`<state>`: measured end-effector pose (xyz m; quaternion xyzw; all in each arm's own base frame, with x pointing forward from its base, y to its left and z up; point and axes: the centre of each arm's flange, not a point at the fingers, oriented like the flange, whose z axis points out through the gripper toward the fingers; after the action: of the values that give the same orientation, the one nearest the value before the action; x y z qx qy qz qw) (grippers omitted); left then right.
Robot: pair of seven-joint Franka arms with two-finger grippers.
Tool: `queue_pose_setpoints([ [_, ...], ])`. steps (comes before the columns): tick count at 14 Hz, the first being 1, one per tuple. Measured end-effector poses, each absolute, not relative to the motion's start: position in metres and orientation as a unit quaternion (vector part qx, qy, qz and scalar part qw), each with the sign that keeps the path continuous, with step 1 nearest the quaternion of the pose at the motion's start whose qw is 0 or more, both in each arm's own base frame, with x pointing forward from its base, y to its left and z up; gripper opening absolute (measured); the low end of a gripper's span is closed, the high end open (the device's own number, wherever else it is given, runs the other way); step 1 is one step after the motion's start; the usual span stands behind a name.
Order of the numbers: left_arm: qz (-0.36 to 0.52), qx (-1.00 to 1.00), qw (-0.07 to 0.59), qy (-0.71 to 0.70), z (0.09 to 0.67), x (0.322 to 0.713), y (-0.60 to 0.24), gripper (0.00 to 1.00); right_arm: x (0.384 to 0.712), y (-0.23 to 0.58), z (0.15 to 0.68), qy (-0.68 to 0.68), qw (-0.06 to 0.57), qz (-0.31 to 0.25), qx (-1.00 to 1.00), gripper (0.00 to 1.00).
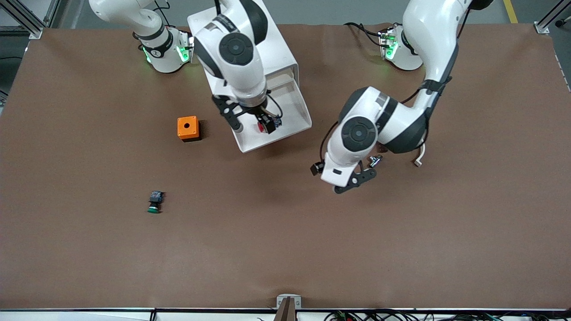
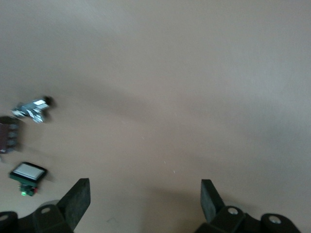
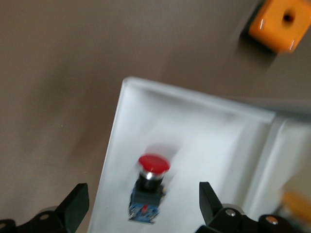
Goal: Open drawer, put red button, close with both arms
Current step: 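Release the red button in the drawer and withdraw the right gripper, then push the drawer shut with the left gripper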
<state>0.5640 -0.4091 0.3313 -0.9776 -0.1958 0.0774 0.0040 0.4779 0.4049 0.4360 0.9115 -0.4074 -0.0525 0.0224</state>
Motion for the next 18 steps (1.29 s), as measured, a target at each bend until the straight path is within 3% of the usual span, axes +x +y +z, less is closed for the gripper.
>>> queue_pose_setpoints([
  [3, 0.079, -0.979, 0.007, -0.19, 0.299, 0.529, -0.456, 1.0, 0.545, 0.292, 0.49, -0.304, 0.028, -0.079, 0.949, 1.0],
  [5, 0.087, -0.979, 0.011, -0.186, 0.288, 0.5, -0.488, 1.0, 0.569, 0.216, 0.509, -0.225, 0.022, -0.089, 0.97, 1.0],
  [12, 0.125, -0.967, 0.019, -0.22, 0.289, 0.417, -0.555, 1.0, 0.589, 0.041, 0.54, -0.085, -0.003, -0.09, 0.992, 1.0],
  [18, 0.157, -0.955, 0.033, -0.25, 0.289, 0.35, -0.59, 1.0, 0.592, 0.009, 0.558, -0.051, 0.0, -0.074, 0.996, 1.0],
])
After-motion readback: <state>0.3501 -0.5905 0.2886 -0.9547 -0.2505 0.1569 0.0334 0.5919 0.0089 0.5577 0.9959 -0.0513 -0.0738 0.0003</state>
